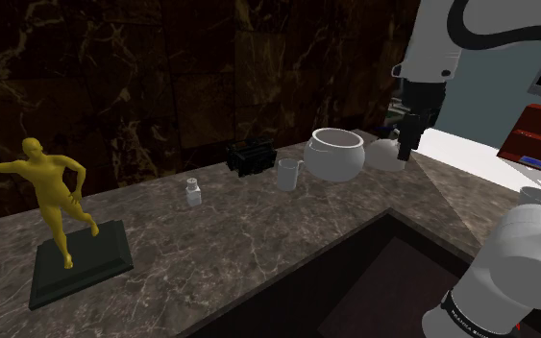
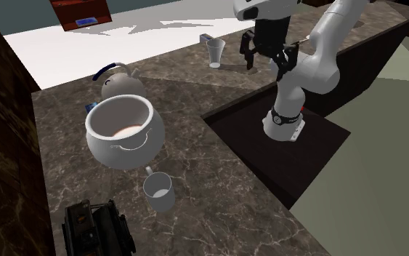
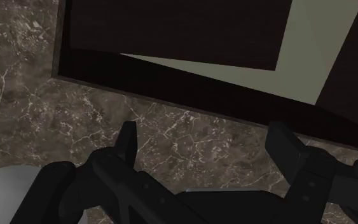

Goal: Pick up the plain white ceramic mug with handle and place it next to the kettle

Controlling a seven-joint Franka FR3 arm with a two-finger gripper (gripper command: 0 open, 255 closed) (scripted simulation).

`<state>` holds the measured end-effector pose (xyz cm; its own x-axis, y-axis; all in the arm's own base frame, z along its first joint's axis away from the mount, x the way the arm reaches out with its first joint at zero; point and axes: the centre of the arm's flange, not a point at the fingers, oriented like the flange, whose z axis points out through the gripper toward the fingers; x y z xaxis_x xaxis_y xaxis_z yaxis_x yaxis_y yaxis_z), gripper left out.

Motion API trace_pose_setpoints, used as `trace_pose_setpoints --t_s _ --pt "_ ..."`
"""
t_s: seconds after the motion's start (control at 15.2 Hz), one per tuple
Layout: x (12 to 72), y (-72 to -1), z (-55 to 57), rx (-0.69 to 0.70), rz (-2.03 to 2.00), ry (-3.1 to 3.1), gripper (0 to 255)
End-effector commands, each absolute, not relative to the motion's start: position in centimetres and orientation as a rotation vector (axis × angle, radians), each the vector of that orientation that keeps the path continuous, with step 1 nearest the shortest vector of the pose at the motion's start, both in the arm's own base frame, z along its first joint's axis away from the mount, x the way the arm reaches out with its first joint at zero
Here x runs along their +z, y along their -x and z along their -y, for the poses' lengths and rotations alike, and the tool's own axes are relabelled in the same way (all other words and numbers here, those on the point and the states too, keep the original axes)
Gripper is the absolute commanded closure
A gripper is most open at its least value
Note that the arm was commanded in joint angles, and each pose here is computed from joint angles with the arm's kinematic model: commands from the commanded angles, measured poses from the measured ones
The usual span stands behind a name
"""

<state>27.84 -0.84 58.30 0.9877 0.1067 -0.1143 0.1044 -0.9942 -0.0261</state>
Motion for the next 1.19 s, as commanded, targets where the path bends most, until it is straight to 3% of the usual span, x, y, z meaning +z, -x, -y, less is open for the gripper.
trace_pose_setpoints --t_s 0.0,1.12 --pt "58.3 -27.8 0.8 0.181 0.165 3.112 0" --pt "48.2 -48.3 -0.2 0.225 0.169 3.137 0"
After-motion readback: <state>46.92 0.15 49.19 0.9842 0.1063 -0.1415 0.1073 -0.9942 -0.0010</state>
